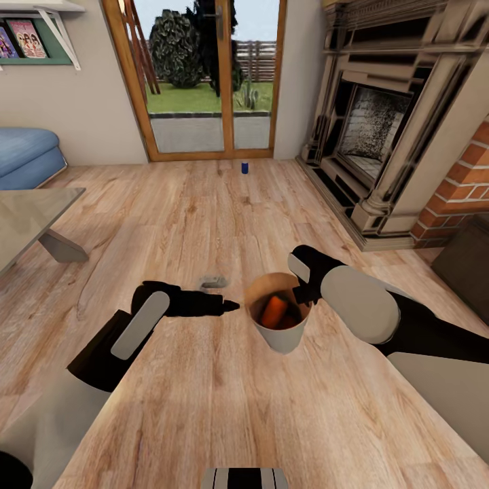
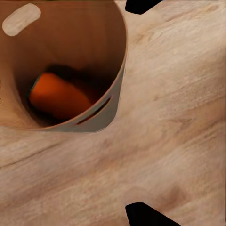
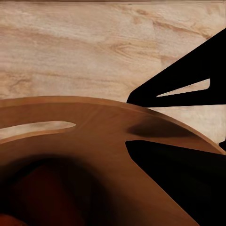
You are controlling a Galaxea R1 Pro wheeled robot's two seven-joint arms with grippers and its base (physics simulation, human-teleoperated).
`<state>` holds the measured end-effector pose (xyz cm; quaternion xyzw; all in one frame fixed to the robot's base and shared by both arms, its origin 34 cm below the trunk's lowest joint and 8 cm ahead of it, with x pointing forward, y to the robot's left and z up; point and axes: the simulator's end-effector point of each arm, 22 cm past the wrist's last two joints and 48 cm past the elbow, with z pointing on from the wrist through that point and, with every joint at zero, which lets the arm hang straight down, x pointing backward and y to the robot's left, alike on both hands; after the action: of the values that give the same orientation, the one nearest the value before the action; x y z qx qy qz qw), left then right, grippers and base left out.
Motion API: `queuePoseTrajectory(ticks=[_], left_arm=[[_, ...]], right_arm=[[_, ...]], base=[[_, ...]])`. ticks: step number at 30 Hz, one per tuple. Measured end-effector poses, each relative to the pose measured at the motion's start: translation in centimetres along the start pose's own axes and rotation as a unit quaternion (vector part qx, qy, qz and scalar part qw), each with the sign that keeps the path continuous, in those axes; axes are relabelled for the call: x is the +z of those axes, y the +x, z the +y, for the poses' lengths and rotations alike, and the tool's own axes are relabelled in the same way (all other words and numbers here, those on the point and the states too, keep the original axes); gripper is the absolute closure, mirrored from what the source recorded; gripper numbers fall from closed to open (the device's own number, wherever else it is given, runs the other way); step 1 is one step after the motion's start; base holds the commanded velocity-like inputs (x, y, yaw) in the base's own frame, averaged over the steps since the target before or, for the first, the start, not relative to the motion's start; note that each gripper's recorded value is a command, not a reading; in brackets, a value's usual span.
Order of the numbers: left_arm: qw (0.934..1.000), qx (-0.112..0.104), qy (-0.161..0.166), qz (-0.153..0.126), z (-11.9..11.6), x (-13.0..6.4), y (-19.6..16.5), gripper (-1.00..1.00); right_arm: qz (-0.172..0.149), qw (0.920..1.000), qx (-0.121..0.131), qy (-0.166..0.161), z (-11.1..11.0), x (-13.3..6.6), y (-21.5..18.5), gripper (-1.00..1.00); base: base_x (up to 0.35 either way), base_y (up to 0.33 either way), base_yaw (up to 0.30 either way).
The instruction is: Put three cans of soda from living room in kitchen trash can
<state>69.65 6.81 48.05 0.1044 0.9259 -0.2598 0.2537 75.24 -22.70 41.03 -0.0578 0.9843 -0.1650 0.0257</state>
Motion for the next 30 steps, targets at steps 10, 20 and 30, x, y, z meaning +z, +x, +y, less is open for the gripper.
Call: queuePoseTrajectory(ticks=[10,20,30], left_arm=[[0.9927,-0.003,-0.101,-0.066,7.6,-1.2,-0.8,-1.00],[0.9804,-0.014,-0.154,-0.122,12.7,-2.6,-1.8,-1.00],[0.9474,0.030,-0.237,-0.213,16.9,-2.7,1.0,-1.00]], right_arm=[[-0.028,0.9986,0.037,0.024,-3.6,-0.4,-1.8,1.00],[-0.029,0.9984,0.045,0.020,-3.7,-0.3,-1.9,1.00],[-0.094,0.9891,0.103,0.048,-5.2,4.1,-1.2,1.00]], base=[[0.000,0.000,0.000],[0.000,0.000,0.000],[0.000,0.000,0.000]])
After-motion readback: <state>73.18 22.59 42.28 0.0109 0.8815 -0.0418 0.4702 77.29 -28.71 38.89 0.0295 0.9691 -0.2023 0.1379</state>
